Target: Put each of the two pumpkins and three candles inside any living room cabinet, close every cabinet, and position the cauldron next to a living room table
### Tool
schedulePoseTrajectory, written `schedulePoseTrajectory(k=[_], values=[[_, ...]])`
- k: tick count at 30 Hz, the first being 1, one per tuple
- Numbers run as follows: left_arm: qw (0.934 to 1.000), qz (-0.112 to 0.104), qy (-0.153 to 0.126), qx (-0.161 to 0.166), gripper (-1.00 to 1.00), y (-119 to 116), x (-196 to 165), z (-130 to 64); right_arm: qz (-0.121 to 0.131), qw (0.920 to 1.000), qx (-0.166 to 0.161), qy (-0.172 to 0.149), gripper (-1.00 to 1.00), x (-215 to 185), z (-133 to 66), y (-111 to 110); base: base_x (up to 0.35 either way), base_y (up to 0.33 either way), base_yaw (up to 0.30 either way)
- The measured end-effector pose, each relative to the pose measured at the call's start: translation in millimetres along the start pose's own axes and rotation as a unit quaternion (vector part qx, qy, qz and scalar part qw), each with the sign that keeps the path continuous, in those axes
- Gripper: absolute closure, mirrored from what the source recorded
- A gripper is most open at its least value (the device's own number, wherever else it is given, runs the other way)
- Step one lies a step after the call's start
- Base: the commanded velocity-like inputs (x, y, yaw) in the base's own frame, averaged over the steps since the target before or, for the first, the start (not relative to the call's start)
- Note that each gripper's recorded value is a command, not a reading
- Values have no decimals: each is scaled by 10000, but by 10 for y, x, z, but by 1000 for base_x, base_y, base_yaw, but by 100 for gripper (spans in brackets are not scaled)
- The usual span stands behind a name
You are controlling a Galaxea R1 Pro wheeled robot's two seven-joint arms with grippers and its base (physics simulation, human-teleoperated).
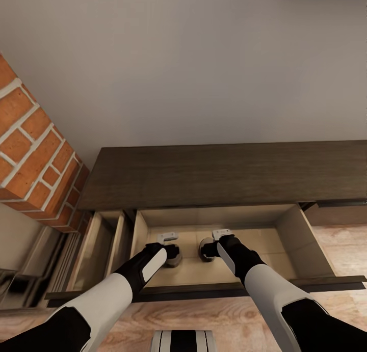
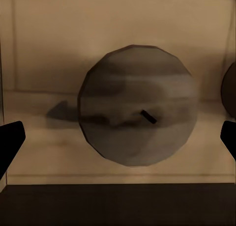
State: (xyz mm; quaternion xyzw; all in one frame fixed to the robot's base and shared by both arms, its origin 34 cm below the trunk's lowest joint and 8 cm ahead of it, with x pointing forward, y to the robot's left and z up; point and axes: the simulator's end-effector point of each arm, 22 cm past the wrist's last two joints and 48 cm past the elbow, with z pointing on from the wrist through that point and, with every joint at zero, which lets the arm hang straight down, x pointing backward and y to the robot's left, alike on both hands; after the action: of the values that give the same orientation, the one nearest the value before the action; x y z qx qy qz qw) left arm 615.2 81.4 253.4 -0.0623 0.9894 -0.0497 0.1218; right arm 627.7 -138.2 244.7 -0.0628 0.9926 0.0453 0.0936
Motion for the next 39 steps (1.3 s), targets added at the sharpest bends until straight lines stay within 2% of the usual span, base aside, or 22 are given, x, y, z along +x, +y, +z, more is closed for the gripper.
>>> schedulePoseTrajectory(k=[6, 10, 17, 25, 27, 30, 33, 36, 39], values=[[10000, -20, -7, 22, -100, -18, -12, -6, -2, 10000, 0, 19, -100, 8, -1, 1, -55, 12, 0], [10000, -25, -8, 18, -100, -23, -55, -85, 3, 10000, -17, 5, -100, -33, -85, 16, -14, 3, 0], [9999, -34, -79, 55, -100, -68, -136, -152, -10, 9993, -91, -357, -100, -336, -253, 91, -3, 1, 0], [9999, -47, -127, 88, -100, -100, -179, -173, 2, 9988, -118, -466, -100, -432, -307, 114, 0, 0, 0], [9998, -47, -165, 137, -100, -147, -231, -234, 3, 9988, -119, -476, -100, -457, -353, 116, 0, 0, 0], [9990, 7, -254, 375, -100, -347, -352, -416, 6, 9989, -119, -464, -100, -475, -418, 114, 0, 0, 0], [9982, 74, -216, 548, -100, -506, -285, -623, 20, 9993, -70, -377, -100, -423, -492, 16, 0, 0, 0], [9978, 104, -254, 598, -100, -537, -230, -848, 56, 9991, -50, -417, -100, -387, -645, -79, 0, 0, 0], [9970, 119, -359, 677, -100, -550, -249, -1033, 77, 9987, -83, -502, -100, -302, -802, -85, 0, 0, 0]])
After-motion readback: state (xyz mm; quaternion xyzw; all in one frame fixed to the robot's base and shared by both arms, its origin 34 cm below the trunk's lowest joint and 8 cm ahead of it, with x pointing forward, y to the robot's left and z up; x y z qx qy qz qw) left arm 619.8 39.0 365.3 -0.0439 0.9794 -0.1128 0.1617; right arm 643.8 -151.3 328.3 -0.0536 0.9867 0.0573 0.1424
